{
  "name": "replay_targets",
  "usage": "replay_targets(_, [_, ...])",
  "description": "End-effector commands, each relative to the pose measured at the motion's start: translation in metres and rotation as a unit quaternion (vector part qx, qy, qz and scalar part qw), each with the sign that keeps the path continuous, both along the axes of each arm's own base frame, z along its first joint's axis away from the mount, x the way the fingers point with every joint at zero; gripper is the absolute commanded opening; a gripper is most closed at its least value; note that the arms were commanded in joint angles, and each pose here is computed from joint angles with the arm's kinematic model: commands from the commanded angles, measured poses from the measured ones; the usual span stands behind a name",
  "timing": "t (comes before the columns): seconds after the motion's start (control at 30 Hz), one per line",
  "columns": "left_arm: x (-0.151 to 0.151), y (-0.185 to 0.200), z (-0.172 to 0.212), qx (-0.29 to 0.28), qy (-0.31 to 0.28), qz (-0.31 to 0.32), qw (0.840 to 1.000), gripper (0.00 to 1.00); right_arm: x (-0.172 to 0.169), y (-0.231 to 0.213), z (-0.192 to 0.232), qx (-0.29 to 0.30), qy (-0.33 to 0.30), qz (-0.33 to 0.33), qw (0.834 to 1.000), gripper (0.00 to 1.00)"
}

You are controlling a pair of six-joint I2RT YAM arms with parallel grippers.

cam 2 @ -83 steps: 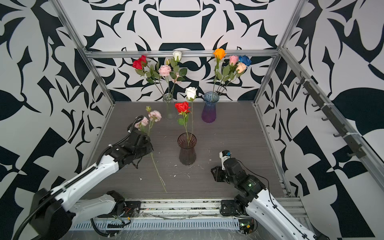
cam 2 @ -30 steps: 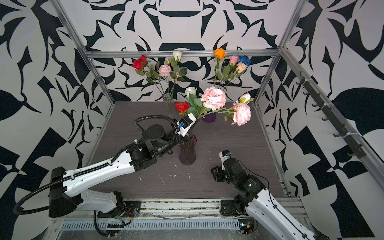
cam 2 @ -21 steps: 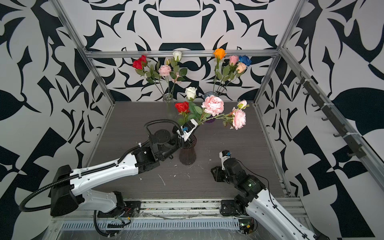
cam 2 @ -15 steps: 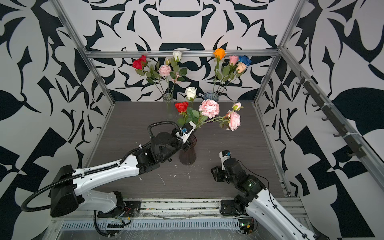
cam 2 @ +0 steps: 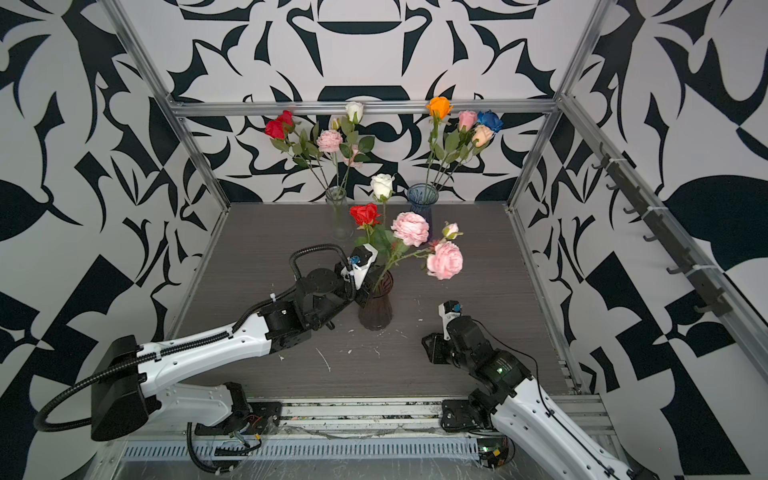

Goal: Arrange the flowers into the vase
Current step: 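Lower the pink rose stem into the dark pink vase with the left gripper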

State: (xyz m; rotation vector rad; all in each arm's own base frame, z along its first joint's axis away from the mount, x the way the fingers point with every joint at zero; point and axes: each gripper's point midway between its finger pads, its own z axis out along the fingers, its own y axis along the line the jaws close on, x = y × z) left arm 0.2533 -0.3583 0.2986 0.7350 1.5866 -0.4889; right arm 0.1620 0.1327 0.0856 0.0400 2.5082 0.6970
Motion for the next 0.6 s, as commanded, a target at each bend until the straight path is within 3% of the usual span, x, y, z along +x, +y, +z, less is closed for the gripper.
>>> replay_targets(0.0, [-0.004,0.009,0.012,-0.019,0.003,0.002,1.0,0.37,0.005,0.001,0.003,-0.004,-0.014,0.002,1.0,0.33])
replay_targets(0.47, [-0.01,0.047,0.007,-0.034,0.026,0.044,0.998,0.4,0.004,0.002,0.006,-0.001,-0.016,0.006,1.0,0.33])
replay_targets(0.57, [-0.013,0.064,-0.005,-0.033,0.044,0.059,0.997,0.47,0.003,0.002,0.012,0.009,-0.033,0.007,0.999,0.33])
